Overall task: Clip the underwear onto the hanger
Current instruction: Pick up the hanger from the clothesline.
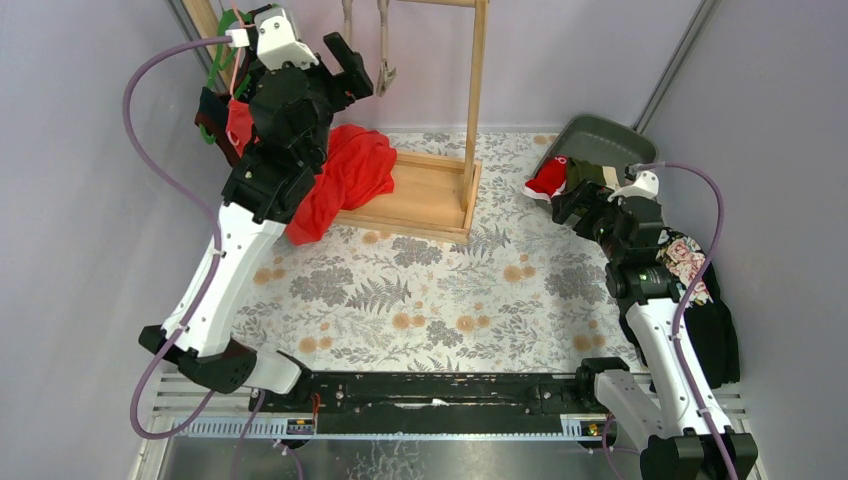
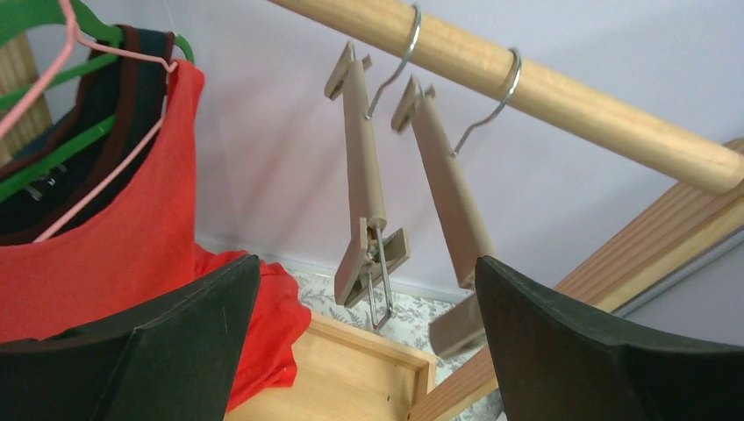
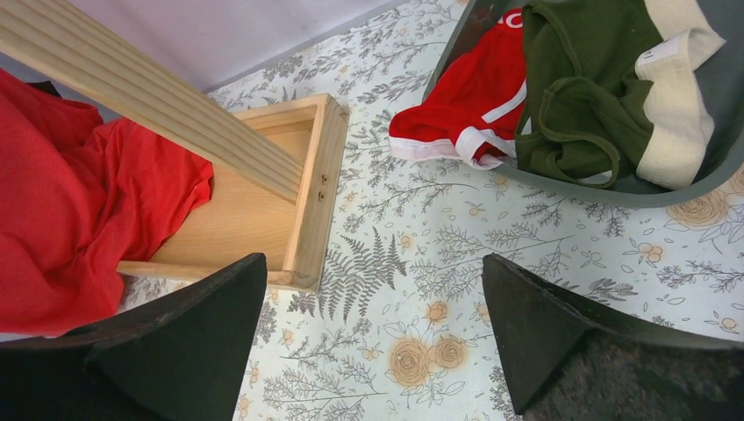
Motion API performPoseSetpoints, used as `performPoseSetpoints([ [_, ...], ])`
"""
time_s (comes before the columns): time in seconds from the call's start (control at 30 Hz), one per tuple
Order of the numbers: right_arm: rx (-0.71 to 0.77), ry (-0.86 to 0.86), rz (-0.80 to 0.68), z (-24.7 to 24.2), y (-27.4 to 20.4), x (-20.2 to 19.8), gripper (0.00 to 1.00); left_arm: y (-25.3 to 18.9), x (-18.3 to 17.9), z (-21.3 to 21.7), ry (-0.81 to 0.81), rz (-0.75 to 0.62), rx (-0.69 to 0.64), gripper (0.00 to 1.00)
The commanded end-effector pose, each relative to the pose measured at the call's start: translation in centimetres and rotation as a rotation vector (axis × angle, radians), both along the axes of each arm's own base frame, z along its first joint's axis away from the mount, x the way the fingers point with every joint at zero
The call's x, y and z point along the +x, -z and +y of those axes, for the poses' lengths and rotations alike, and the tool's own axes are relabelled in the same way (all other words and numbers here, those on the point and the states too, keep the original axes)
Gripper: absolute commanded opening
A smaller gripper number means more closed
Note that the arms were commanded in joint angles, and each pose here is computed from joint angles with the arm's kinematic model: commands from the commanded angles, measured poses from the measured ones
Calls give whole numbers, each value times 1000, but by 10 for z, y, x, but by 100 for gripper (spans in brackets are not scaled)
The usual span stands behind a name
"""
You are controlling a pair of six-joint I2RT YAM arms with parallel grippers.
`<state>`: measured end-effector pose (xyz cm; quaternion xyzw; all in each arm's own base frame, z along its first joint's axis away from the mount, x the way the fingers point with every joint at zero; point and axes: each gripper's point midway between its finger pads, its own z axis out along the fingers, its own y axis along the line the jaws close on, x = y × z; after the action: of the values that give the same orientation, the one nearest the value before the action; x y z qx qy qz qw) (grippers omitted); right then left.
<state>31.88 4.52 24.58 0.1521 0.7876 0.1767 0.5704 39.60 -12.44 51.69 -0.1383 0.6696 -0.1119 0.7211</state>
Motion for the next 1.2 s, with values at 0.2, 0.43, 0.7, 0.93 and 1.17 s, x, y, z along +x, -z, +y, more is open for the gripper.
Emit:
performPoseSetpoints([
  [0.2,16,-26,-58,5,-15,5,99,-13,19,-1,-52,-14,60,92],
  [0.43,10,-23,-54,4,-13,4,99,-8,30,-5,-61,20,94,93],
  [0.7,10,-20,-54,3,-13,3,99,0,34,-5,-68,49,115,91],
  [0.93,9,-19,-50,3,-12,2,99,7,40,-7,-76,73,144,89],
  [1.17,7,-17,-50,2,-11,2,99,16,46,-13,-57,94,161,88],
])
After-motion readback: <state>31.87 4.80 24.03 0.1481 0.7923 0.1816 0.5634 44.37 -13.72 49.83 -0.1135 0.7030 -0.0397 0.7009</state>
